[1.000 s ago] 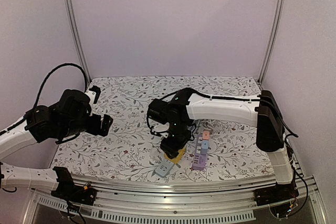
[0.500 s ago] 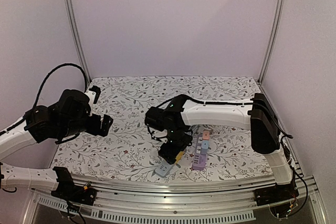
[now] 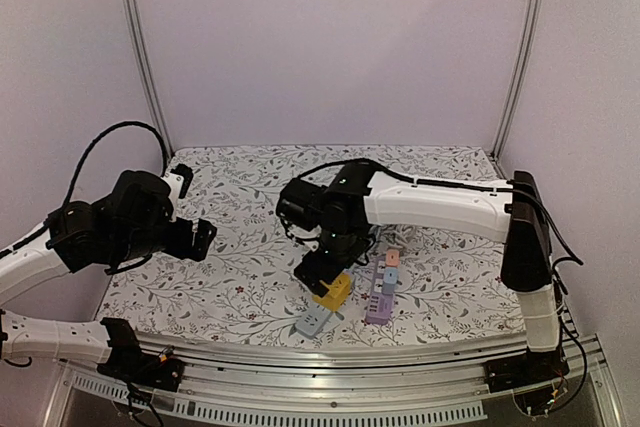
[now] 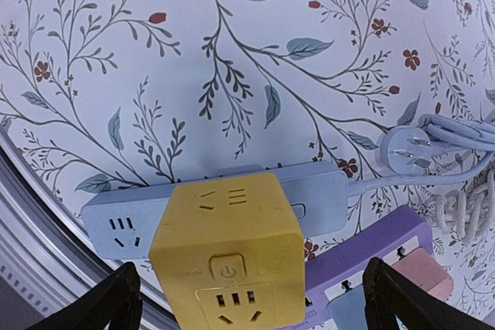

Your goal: Insert the plug

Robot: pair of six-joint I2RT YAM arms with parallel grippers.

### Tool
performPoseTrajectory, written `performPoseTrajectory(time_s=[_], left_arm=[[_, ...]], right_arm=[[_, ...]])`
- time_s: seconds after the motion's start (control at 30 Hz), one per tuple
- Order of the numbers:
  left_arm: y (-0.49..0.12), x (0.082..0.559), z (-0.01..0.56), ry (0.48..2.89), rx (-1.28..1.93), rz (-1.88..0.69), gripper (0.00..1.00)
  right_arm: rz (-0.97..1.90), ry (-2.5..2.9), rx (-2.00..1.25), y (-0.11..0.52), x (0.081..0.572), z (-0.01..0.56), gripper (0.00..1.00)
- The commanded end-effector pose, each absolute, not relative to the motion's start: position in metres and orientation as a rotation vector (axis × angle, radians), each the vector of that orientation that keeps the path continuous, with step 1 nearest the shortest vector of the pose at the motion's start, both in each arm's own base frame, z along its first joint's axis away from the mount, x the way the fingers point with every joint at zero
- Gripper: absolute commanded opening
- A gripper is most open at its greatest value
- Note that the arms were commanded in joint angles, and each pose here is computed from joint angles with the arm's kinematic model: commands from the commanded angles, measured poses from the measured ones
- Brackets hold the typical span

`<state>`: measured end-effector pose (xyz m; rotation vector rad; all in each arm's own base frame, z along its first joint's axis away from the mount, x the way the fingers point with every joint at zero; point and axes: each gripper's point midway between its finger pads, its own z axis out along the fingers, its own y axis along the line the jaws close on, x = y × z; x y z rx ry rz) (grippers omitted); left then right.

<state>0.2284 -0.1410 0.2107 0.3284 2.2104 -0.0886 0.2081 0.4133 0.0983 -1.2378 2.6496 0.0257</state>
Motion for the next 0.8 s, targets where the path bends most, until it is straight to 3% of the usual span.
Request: performPoseTrajectory(time_s=[0.0,0.53,0.77], left_arm=[[-0.147,0.225,0.206,2.211,0.365,-0.099,0.99],[-0.152,0.220,0.208,2.201,0.399,-0.113,0.99],[-0.145,0.216,0.223,2.171,0.366,-0.137,1.00]], right_arm=[[0.080,2.562,-1.136,0.420,0.220,0.138,0.99],[0.340,2.214,-0.810,0.448,0.260,0.262,0.99],[0.431,2.140,-0.629,0.421,0.272,0.296,0.99]])
